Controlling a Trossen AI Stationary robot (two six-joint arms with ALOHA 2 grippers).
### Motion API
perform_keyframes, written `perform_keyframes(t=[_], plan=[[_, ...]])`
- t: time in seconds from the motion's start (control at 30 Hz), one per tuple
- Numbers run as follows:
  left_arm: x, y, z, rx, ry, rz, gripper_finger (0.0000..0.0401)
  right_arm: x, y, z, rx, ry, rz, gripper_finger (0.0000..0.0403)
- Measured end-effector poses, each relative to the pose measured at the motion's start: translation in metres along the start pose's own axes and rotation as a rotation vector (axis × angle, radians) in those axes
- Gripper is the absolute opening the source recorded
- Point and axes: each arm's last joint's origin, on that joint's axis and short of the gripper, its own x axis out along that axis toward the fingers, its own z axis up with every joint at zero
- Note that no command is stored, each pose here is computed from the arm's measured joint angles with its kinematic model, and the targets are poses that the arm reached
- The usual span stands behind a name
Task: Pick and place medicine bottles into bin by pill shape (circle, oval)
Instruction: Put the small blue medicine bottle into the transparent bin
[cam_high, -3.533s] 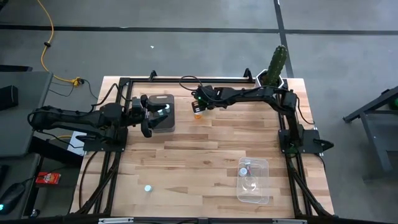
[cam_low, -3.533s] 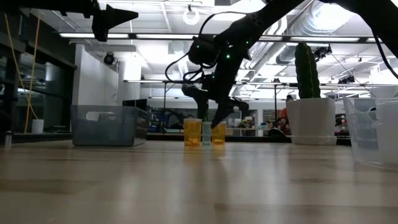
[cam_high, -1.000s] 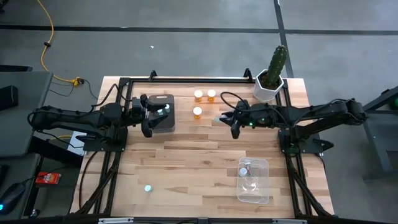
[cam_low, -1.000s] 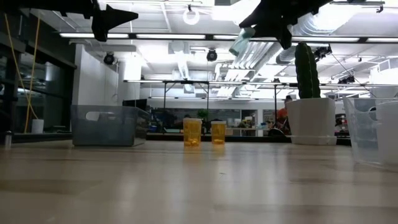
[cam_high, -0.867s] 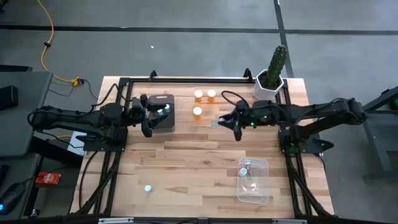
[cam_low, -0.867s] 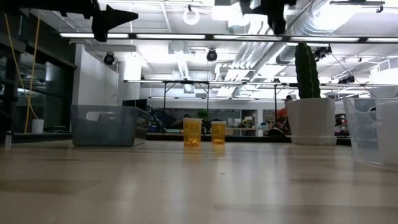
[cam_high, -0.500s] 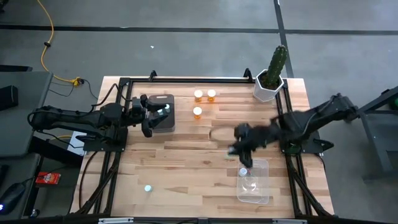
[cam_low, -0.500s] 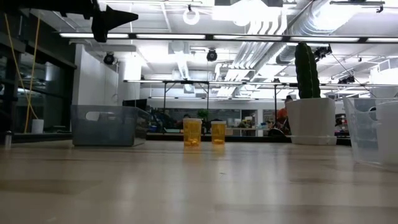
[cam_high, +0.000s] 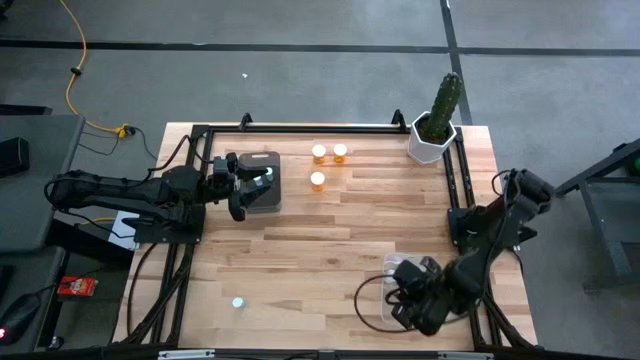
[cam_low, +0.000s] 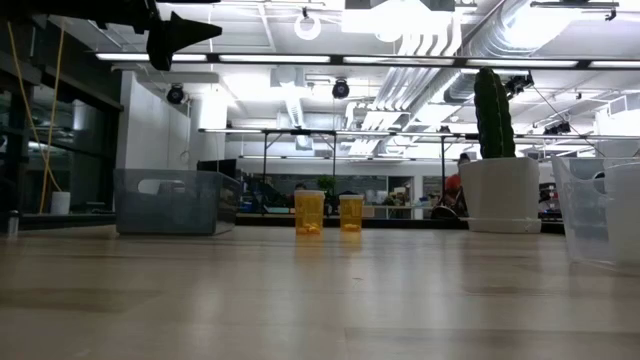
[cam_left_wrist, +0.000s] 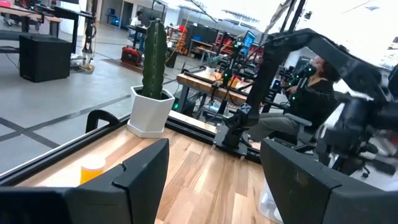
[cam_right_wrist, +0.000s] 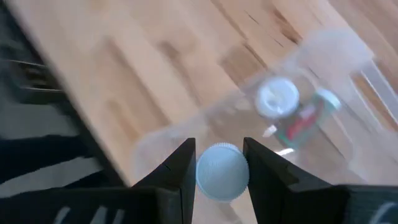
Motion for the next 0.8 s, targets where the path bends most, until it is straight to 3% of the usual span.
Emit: perform_keyframes(t=[0.37, 0.63, 0.8], plan=[[0.000, 0.000, 0.000, 0.000, -0.003, 0.011, 0.0241, 0.052, 0.010, -0.020, 0.085, -0.095, -0.165, 0.0095], [0.000, 0.000, 0.000, 0.000, -0.004, 0.015, 0.0241, 0.063, 0.010, -0.018, 0.091, -0.098, -0.198, 0.0098], [0.000, 0.001, 0.000, 0.001, -0.005, 0.018, 0.0241, 0.064, 0.010, -0.013, 0.105, -0.101, -0.203, 0.0130]])
